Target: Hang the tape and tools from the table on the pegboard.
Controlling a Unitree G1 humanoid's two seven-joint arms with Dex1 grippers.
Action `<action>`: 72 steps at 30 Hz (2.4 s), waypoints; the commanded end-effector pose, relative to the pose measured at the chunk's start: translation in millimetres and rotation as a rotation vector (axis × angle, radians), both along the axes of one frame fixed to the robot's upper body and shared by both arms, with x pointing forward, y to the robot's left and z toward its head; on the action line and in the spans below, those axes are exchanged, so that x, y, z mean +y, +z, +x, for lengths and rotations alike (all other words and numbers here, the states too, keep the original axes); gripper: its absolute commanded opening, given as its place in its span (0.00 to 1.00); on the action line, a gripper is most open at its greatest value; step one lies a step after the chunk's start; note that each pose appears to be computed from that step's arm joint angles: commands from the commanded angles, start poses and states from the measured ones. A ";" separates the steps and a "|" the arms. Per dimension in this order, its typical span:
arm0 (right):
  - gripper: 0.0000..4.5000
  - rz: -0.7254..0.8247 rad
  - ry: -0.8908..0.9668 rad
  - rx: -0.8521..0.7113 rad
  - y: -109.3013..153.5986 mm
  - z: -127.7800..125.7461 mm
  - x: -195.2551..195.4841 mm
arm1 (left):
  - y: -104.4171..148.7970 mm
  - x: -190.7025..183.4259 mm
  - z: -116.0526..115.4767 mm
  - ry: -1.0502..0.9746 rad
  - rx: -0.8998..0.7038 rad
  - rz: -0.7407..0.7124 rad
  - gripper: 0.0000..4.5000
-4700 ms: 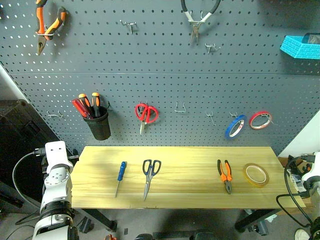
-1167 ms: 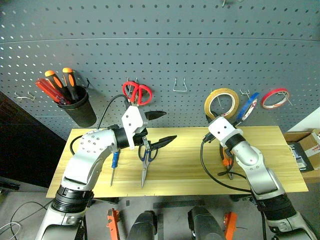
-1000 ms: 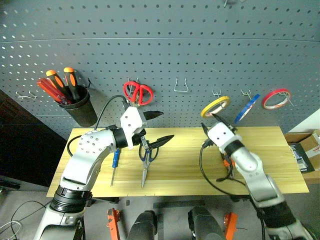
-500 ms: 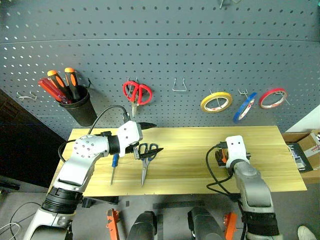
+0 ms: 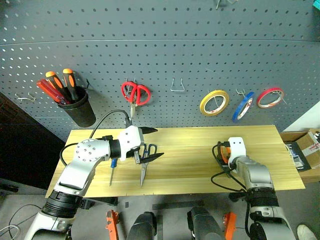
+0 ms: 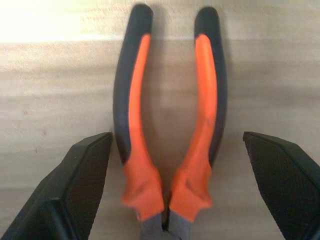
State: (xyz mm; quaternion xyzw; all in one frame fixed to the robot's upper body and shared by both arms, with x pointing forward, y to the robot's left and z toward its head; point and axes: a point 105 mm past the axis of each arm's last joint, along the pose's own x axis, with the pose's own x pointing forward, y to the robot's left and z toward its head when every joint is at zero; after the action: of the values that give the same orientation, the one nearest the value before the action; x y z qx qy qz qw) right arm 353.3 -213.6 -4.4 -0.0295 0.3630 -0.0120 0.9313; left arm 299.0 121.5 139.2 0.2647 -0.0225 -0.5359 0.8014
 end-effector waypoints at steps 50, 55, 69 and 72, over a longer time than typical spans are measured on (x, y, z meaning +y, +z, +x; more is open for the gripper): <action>0.65 -0.047 0.351 -1.469 322.8 23.3 210.1 | 31.2 46.4 -1.9 0.369 -0.013 -0.456 0.99; 0.65 -0.070 0.331 -1.423 292.4 35.4 205.7 | 31.5 46.0 1.1 0.373 -0.018 -0.459 0.99; 0.65 -0.097 0.273 -1.260 242.7 51.8 188.9 | 36.1 41.5 9.8 0.378 -0.036 -0.463 0.99; 0.65 -0.046 0.323 -1.177 227.3 47.1 192.6 | 31.9 41.5 11.8 0.399 -0.021 -0.449 0.99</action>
State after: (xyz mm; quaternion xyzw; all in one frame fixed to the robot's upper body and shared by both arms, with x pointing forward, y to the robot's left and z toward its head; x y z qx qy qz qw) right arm 399.7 -17.8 233.5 -0.1055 -0.2538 0.0973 0.9565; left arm 310.5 164.5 167.3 0.0797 -0.0892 -0.3497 0.9292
